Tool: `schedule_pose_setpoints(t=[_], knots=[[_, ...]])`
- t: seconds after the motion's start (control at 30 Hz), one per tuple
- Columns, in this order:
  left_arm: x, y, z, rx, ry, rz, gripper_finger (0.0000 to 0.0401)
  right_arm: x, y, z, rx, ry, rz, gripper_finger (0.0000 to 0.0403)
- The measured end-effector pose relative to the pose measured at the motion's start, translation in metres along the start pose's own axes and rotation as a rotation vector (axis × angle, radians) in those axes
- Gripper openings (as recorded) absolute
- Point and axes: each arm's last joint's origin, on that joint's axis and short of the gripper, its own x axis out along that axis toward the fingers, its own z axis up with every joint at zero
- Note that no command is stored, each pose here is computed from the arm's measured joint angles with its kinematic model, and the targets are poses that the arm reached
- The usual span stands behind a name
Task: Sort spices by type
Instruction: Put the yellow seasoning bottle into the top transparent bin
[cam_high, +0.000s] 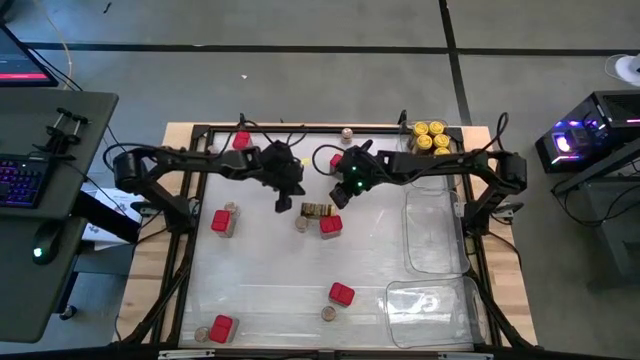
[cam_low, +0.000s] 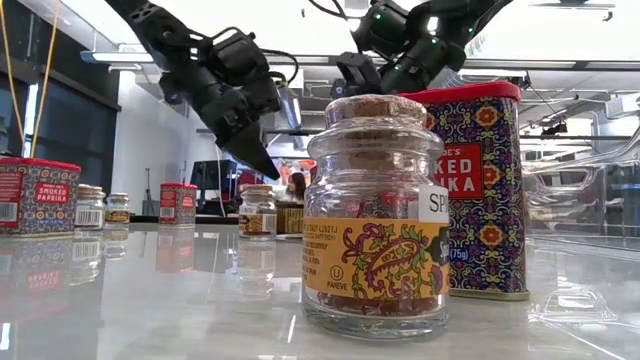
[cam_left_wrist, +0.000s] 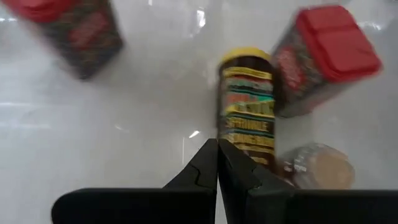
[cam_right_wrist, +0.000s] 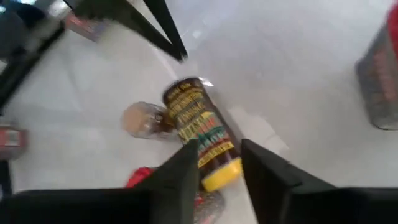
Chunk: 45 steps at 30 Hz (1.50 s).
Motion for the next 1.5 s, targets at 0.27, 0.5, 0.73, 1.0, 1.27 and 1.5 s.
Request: schedule_pose_setpoints(t=[0.27,0.5,0.73,1.0,1.27,1.5], knots=[[0.014,-0.019,-0.002,0.088,0.051,-0.018,0.0000,0.001,0.003,-0.003,0.005,0.017,0.003,0.0217],[0.017,-0.020,-0.002,0.102,0.070,0.054,0.0001,0.001,0.003,-0.003,-0.002,0.010,-0.006,0.0236],[0.008,-0.016,0.018,0.088,0.086,0.067,0.0074,0.001,0.003,-0.003,0.003,0.011,-0.007,0.0236],[-0.002,-0.016,0.039,0.072,0.075,0.068,0.0234,0.001,0.002,-0.003,-0.003,0.009,-0.009,0.0236],[0.022,-0.015,0.026,0.077,0.163,0.033,0.0288,0.001,0.002,-0.003,-0.010,0.008,-0.012,0.0236],[0.036,-0.016,0.020,0.078,0.187,-0.035,0.0289,0.001,0.002,-0.003,-0.002,0.006,-0.015,0.0236]])
